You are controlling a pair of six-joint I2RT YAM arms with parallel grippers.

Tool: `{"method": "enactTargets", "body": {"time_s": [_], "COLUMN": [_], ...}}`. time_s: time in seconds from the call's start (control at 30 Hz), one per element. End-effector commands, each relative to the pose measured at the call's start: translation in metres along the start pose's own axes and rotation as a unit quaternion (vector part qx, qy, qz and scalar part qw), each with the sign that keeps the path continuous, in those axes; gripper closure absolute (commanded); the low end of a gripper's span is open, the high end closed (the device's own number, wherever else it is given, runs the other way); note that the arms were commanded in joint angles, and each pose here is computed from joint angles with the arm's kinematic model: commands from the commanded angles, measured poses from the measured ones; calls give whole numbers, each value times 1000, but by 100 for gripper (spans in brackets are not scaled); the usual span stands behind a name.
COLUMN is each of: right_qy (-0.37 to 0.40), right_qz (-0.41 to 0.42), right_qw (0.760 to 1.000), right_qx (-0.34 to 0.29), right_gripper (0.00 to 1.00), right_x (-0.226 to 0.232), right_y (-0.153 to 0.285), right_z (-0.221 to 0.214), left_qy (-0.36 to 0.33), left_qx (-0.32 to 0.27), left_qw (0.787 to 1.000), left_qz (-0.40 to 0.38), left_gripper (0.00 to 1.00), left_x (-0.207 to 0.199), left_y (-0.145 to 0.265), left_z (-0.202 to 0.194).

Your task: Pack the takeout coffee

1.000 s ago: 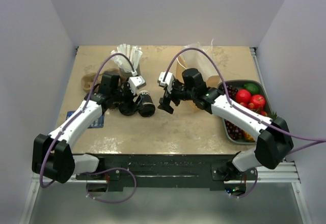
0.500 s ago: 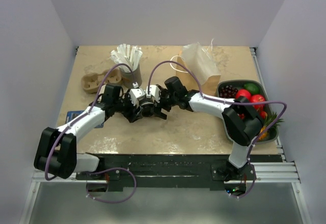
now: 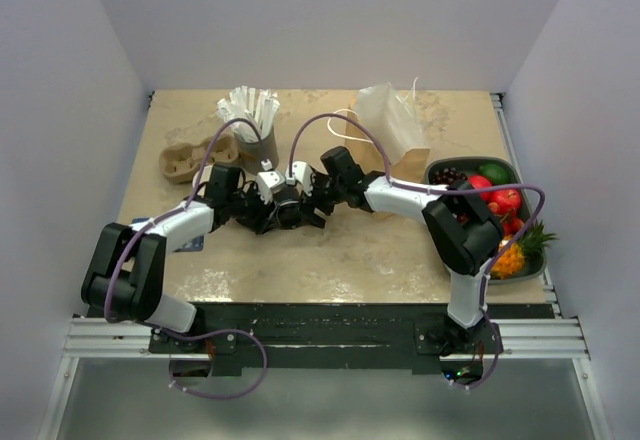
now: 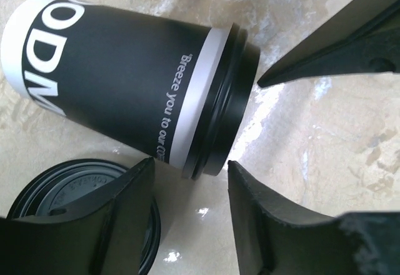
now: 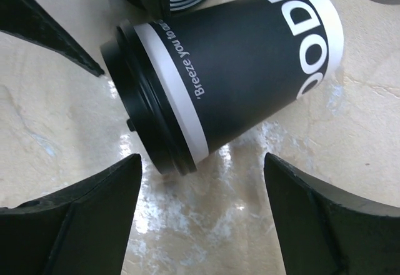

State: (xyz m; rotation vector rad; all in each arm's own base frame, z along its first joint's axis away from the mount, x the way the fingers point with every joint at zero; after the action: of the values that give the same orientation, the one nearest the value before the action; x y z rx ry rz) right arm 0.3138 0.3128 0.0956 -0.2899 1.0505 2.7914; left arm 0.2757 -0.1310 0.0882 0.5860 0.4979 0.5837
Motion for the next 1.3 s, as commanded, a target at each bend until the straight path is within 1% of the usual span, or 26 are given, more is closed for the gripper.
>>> {"method": "enactTargets", "body": {"time_s": [0.0,0.07,0.1,0.17,0.2,0.23,0.37,0.47,0.6,0.67,0.73,0.8,0.83,0.9,1.1,1.17,1.23,1.27], "right_qy": [44,38,36,29,29,16,-24,-55,-86,-96,-118,-130,-150,-164,-218,-237,-250,-271], "right_qz": [20,29,36,45,50,61,68,71,80,93,113,126,138,145,165,172,172,173], "right_qw": [993,993,993,992,991,991,991,990,987,984,982,979,976,973,961,955,952,947], "right_qx": [-104,-107,-109,-115,-123,-114,-115,-109,-113,-114,-94,-89,-74,-73,-52,-38,-31,-22], "right_gripper": [22,26,32,40,42,43,55,59,59,59,59,60,60,60,60,60,60,60], "right_x": [0,1,2,3,4,8,7,10,15,20,27,28,33,36,52,57,61,64], "right_y": [-7,-9,-10,-10,-8,-6,7,15,33,46,54,59,62,67,80,81,82,82], "right_z": [59,60,61,65,69,67,82,87,99,108,107,113,111,113,111,106,102,99], "left_qy": [-33,-31,-26,-20,-13,-7,25,56,91,109,121,136,143,153,189,194,221,221], "left_qx": [-46,-46,-46,-48,-50,-50,-50,-54,-55,-42,-37,-32,-28,-25,-5,-9,-2,-6], "left_qw": [998,997,997,997,997,996,993,990,985,981,977,970,968,962,948,944,936,933], "left_qz": [-40,-51,-53,-61,-65,-69,-101,-117,-137,-158,-171,-198,-205,-226,-255,-265,-274,-284], "left_gripper": [48,53,54,57,58,59,62,64,65,65,65,65,65,65,65,64,64,64], "left_x": [-9,-11,-12,-14,-14,-15,-26,-33,-41,-46,-50,-56,-58,-64,-72,-73,-76,-78], "left_y": [-8,-8,-9,-8,-7,-6,2,10,22,26,29,32,32,35,37,37,37,37], "left_z": [30,29,29,30,30,31,35,41,52,52,55,55,55,56,51,52,48,49]}}
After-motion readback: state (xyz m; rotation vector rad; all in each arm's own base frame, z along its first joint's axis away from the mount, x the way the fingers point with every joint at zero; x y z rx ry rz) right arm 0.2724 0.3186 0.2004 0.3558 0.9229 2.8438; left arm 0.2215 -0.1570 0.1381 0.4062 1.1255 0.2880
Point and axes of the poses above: each gripper's point midway between its finger pads, its own y axis back along the fingers, its own x axis along the line the jaws close on, z = x × y, the point moved 6 cm from there along y, back along the fingers, and after that the axes turned 12 degrees about y, right-handed, at the moved point
